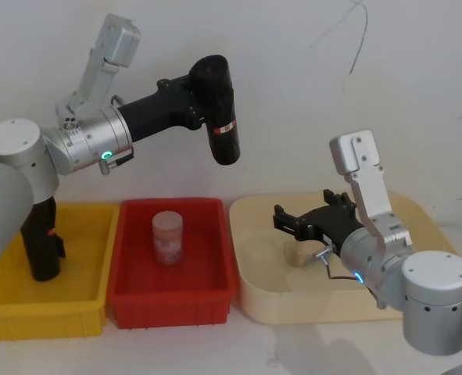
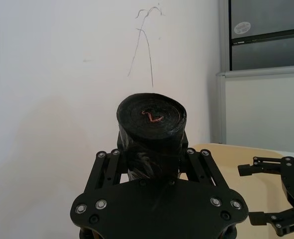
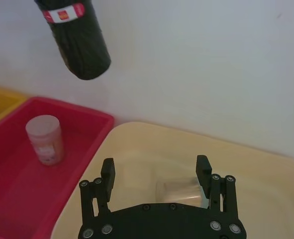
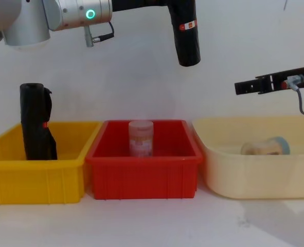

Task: Pick up the garbage bag with the one hand and transfer it to the other hand.

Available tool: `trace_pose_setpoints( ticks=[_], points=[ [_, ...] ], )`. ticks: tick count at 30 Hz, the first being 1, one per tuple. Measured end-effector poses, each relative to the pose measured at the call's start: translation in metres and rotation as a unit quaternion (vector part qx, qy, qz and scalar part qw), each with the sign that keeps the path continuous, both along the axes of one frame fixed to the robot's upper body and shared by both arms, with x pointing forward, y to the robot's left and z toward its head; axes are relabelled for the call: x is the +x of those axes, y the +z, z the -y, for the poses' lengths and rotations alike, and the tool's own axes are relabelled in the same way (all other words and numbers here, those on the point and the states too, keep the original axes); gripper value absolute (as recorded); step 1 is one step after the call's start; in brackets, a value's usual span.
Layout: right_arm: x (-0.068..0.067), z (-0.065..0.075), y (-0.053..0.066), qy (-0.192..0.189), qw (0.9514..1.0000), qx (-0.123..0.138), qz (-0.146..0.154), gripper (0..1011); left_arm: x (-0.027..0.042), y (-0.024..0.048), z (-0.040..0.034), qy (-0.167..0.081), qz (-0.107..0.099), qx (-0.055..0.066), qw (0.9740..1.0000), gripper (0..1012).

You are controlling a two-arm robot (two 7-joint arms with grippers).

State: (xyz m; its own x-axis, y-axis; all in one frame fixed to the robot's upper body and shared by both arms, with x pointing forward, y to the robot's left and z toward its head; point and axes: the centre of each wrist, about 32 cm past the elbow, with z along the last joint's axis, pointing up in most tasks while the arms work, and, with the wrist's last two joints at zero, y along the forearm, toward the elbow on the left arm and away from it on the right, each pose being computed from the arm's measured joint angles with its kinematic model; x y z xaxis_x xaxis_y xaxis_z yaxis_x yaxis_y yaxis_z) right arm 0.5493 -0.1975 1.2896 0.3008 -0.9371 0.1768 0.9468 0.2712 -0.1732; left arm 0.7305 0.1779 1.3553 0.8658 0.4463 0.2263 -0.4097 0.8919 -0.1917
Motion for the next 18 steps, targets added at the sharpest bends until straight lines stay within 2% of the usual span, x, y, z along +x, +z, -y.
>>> trace_pose_setpoints(
  ticks=[3, 11, 18],
  points=[
    [-0.001, -0.001, 0.001, 0.006, 1.0000, 0.001, 0.006, 1001, 0.0000, 0.0002, 0.0000, 0.000, 0.000, 0.000, 1.0000, 513],
    [-0.002, -0.010, 0.008, 0.037, 0.9981, 0.017, 0.046, 1001, 0.0000, 0.0001, -0.0002, 0.000, 0.000, 0.000, 1.0000, 513],
    [0.007, -0.028, 0.013, 0.059, 0.9944, 0.030, 0.082, 1001, 0.0001, 0.0001, -0.0005, 0.000, 0.000, 0.000, 1.0000, 513]
  ],
)
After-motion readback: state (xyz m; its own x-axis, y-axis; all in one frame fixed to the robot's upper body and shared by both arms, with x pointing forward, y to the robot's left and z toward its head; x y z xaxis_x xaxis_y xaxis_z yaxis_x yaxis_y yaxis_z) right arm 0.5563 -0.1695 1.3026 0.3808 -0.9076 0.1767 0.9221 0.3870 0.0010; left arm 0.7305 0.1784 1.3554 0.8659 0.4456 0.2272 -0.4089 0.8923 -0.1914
